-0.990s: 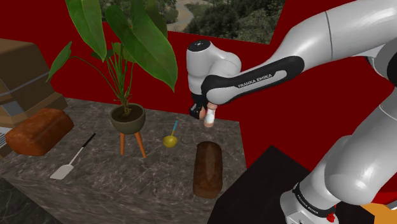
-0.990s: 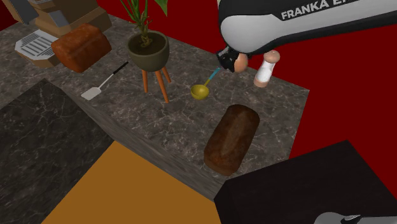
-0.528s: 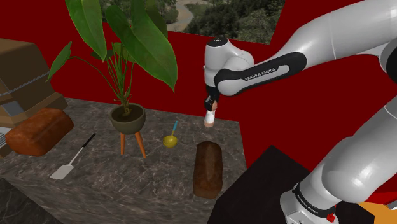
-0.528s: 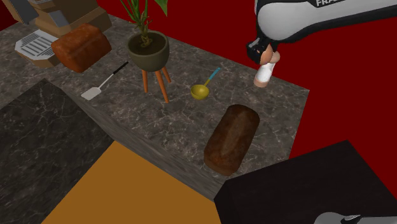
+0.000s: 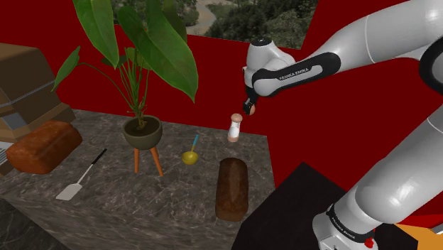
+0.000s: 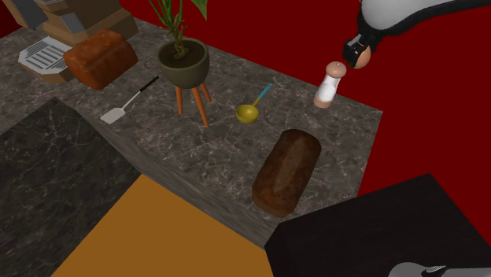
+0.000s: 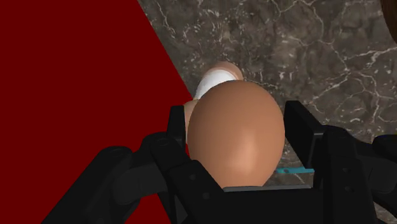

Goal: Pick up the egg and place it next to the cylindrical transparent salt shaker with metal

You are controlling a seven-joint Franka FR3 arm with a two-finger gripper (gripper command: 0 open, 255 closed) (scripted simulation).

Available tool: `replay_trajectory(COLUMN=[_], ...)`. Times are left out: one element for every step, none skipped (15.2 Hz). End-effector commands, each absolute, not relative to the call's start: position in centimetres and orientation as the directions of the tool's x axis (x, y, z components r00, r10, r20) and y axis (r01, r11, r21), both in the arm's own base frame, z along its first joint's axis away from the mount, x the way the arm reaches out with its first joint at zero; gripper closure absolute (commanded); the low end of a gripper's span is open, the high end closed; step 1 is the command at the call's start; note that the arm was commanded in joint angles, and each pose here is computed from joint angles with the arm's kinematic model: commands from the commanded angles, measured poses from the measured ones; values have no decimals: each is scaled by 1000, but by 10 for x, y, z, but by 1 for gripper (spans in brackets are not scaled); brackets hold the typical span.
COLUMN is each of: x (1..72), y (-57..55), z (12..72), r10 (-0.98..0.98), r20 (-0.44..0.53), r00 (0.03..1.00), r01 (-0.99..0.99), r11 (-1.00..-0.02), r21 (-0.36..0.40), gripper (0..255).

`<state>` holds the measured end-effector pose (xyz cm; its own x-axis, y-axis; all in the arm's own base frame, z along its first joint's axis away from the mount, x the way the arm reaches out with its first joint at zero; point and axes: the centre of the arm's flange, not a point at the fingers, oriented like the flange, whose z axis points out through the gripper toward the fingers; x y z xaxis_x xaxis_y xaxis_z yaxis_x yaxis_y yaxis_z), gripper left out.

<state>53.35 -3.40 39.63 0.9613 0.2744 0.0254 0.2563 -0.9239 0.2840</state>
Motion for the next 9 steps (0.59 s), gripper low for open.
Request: replay_trajectory(x=[538,540,541,543,544,546,547,548,550], y=[-59,-72,-85,-98,-112,-125,-138,-151,-164], z=[396,396,396,396,396,396,396,396,396], r10=[276,276,276,276,276,276,276,276,276], r20=[25,25,25,25,25,25,25,25,25], r00=[961,961,961,961,961,961,961,961,961], r01=[258,258,258,258,258,258,258,258,258], r11=[-923,-923,-923,-923,-923,-923,-923,-923,-923], r21=[284,284,284,284,284,284,284,284,284], gripper=[255,255,255,255,255,255,255,255,255])
